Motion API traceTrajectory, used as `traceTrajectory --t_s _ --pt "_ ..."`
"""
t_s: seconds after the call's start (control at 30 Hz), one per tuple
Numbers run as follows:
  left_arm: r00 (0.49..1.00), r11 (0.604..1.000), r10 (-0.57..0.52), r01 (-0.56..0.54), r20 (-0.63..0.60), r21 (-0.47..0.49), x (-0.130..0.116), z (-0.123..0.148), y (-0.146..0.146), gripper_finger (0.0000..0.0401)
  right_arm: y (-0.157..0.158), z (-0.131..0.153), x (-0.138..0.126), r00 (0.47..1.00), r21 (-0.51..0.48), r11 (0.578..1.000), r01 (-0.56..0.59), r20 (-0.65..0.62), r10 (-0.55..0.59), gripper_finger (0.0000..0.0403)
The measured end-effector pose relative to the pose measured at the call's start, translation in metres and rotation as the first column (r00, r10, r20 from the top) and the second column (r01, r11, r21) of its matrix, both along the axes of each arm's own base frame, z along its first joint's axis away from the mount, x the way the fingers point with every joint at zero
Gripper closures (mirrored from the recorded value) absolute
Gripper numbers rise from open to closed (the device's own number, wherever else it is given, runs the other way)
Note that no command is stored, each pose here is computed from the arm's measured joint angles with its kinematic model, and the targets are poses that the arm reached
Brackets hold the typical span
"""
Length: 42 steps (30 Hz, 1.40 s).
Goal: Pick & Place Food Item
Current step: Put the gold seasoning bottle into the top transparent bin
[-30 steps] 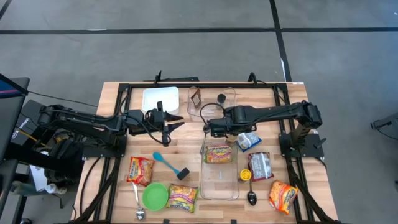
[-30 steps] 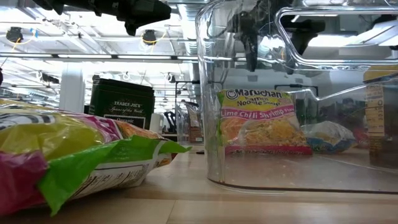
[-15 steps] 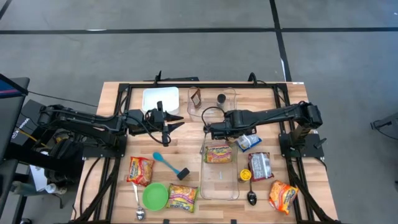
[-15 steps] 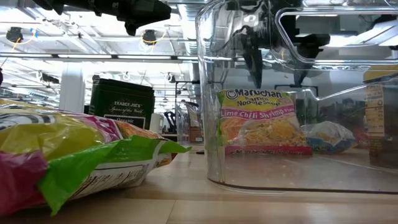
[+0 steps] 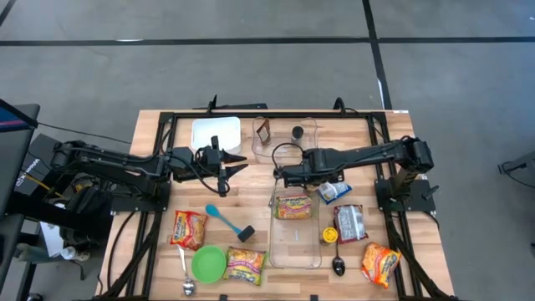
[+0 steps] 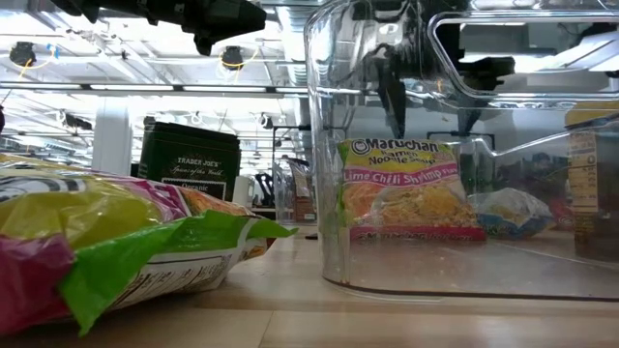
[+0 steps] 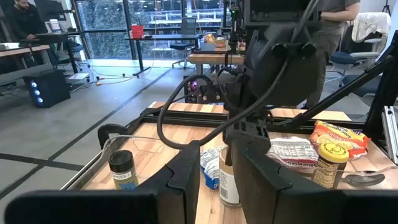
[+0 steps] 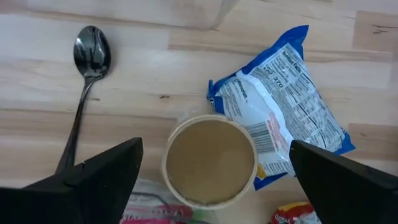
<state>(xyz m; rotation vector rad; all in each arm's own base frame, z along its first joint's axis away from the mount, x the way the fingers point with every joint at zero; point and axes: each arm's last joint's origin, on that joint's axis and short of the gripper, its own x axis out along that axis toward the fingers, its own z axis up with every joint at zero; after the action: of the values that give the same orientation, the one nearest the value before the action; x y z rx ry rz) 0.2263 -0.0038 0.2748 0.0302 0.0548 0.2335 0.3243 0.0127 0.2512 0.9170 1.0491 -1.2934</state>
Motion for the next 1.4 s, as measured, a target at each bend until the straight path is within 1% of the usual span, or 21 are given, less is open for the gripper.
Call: traceTrajectory --t_s 0.1,0.37,0.5,0.87,1.1,1.4 --pt "1.0 1.0 0.0 0.0 0.0 0.0 0.0 0.0 0.0 0.0313 0.0 -0.007 0.0 1.0 0.001 1.0 0.001 0.011 -0.001 0.0003" --pt "1.0 1.0 0.0 0.0 0.001 0.0 0.0 0.0 0.0 0.0313 -0.004 -0.014 -0.017 0.993 0.008 1.0 0.0 0.116 -0.001 0.0003" --pt "1.0 1.0 0.0 0.0 0.007 0.0 0.0 0.001 0.0 0.0313 -0.004 -0.022 -0.022 0.99 0.011 1.0 -0.001 0.142 0.0 0.0003" --pt "1.0 1.0 0.0 0.0 0.016 -0.001 0.0 0.002 0.0 0.0313 -0.004 -0.033 -0.019 0.989 0.012 1.0 -0.011 0.148 0.009 0.0003" --pt "1.0 1.0 0.0 0.0 0.021 -0.001 0.0 0.002 0.0 0.0313 -0.003 -0.044 -0.015 0.994 0.013 1.0 -0.011 0.11 0.009 0.0003" --pt "1.0 1.0 0.0 0.0 0.02 -0.001 0.0 0.002 0.0 0.0313 -0.003 -0.045 -0.014 0.994 0.013 1.0 -0.014 0.109 0.013 0.0003"
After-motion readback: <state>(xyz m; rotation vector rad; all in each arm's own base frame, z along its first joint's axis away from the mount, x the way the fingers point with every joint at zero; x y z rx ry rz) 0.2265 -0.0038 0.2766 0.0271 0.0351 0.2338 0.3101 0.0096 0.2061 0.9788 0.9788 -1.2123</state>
